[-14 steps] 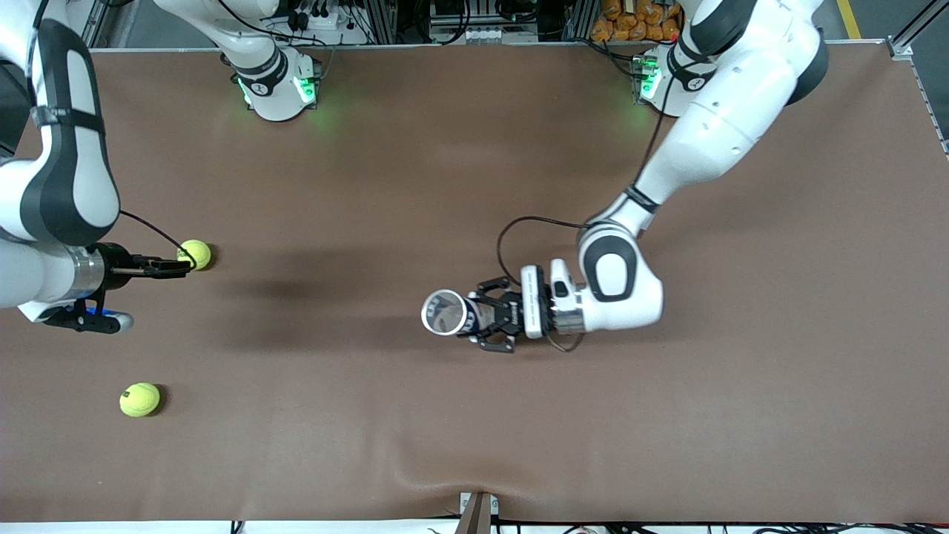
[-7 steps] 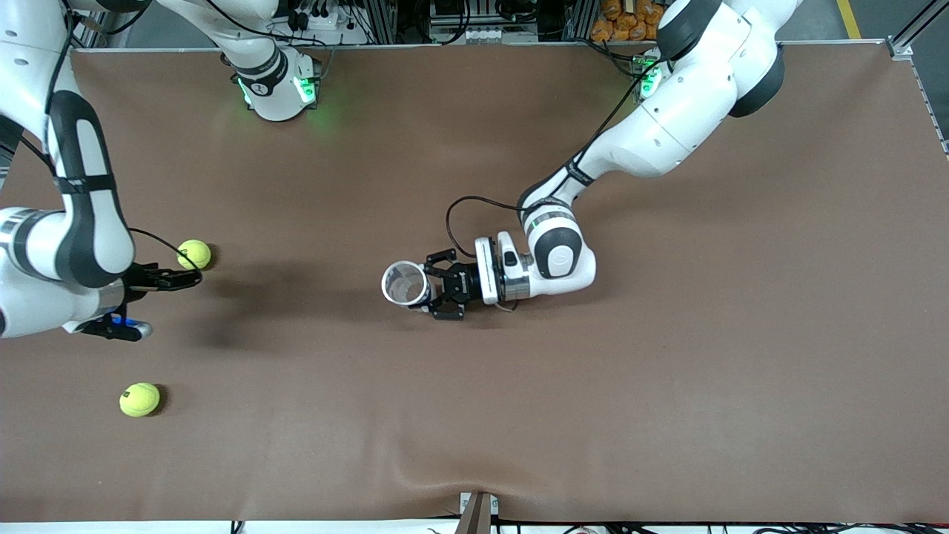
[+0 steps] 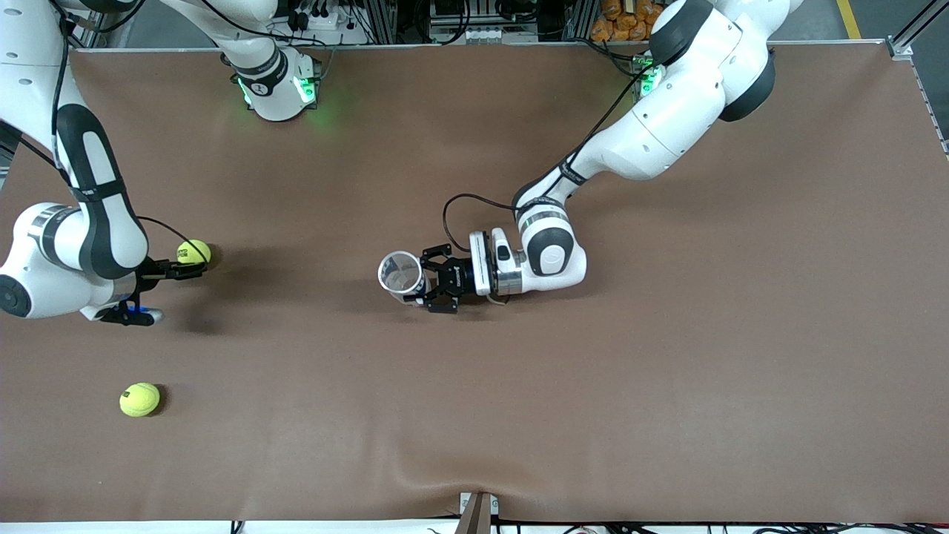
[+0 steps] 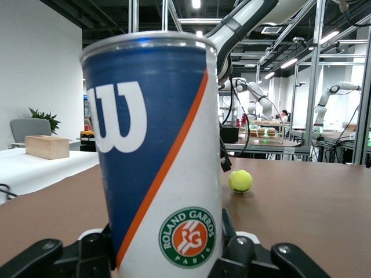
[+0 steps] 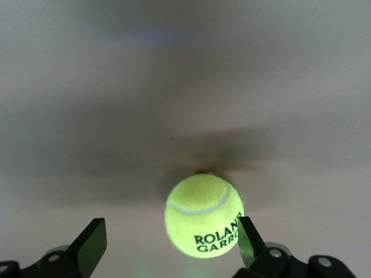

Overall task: Insert tennis ball vertically with right arm
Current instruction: 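Lift the Roland Garros tennis ball with the right gripper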

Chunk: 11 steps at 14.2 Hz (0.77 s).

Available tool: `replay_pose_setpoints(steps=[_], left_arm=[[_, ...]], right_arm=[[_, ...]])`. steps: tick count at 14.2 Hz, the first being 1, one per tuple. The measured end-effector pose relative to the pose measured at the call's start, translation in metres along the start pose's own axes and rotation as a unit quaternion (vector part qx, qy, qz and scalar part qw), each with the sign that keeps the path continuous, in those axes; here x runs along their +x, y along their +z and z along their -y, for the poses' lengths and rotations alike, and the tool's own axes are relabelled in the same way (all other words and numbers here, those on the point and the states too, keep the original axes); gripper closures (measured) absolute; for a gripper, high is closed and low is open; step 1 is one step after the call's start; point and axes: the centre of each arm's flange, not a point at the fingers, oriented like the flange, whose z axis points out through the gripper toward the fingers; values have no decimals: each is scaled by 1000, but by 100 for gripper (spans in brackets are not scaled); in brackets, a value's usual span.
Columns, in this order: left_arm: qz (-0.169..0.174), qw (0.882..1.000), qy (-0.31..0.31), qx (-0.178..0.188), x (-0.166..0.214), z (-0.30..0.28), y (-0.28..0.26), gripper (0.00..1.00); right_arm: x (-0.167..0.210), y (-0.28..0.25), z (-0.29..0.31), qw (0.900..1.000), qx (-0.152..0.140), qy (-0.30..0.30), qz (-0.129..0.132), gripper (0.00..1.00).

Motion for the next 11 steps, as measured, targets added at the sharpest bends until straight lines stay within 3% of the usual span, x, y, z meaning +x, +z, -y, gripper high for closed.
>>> replay_pose_setpoints(steps=[5, 11], left_arm=[[30, 1000, 3, 2, -32, -26, 11, 34], [31, 999, 11, 4, -32, -22, 9, 34]], right_arm=[[-8, 24, -5, 1000, 7, -13, 22, 0], [-10, 44, -10, 999, 13, -14, 36, 0]])
